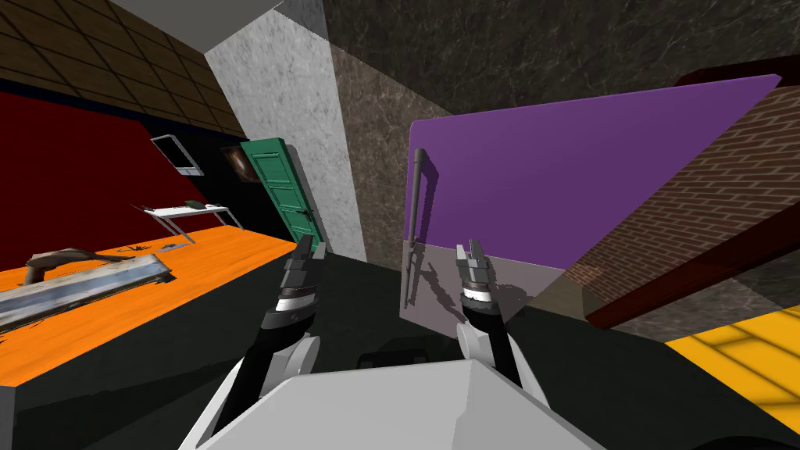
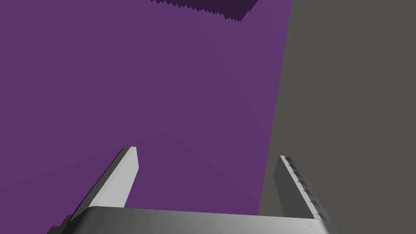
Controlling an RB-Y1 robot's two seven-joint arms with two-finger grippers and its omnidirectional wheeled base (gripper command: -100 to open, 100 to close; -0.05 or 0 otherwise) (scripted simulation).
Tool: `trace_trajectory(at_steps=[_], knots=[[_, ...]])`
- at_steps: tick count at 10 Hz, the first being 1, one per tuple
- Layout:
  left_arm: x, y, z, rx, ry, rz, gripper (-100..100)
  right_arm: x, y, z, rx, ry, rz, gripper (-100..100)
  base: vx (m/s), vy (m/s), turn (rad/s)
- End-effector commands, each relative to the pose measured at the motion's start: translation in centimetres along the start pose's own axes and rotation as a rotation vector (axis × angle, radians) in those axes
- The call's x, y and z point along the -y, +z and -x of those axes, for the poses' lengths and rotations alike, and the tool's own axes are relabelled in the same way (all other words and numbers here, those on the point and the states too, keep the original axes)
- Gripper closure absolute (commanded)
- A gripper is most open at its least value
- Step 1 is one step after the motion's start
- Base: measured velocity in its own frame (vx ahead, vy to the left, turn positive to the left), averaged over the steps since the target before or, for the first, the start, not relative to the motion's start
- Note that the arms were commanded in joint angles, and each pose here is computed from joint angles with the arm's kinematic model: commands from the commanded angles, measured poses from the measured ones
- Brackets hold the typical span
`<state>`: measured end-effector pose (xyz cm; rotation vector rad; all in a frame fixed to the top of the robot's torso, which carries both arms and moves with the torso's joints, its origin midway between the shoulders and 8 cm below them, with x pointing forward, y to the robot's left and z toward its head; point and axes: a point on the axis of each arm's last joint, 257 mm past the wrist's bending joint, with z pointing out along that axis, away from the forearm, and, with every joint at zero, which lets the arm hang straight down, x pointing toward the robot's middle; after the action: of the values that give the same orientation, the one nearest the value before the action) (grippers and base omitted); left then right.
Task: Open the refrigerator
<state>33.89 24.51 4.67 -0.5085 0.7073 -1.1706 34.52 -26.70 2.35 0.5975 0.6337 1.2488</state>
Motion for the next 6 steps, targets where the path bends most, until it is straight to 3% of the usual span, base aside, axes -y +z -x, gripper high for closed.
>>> trace_trajectory(at_steps=[1, 6], knots=[[0.00, 0.00, 0.00, 0.000, 0.000, 0.000, 0, 0.00, 0.00, 0.00, 0.000, 0.000, 0.000, 0, 0.000, 0.000, 0.000], [0.01, 0.00, 0.00, 0.000, 0.000, 0.000, 0, -0.01, 0.00, 0.00, 0.000, 0.000, 0.000, 0, 0.000, 0.000, 0.000]])
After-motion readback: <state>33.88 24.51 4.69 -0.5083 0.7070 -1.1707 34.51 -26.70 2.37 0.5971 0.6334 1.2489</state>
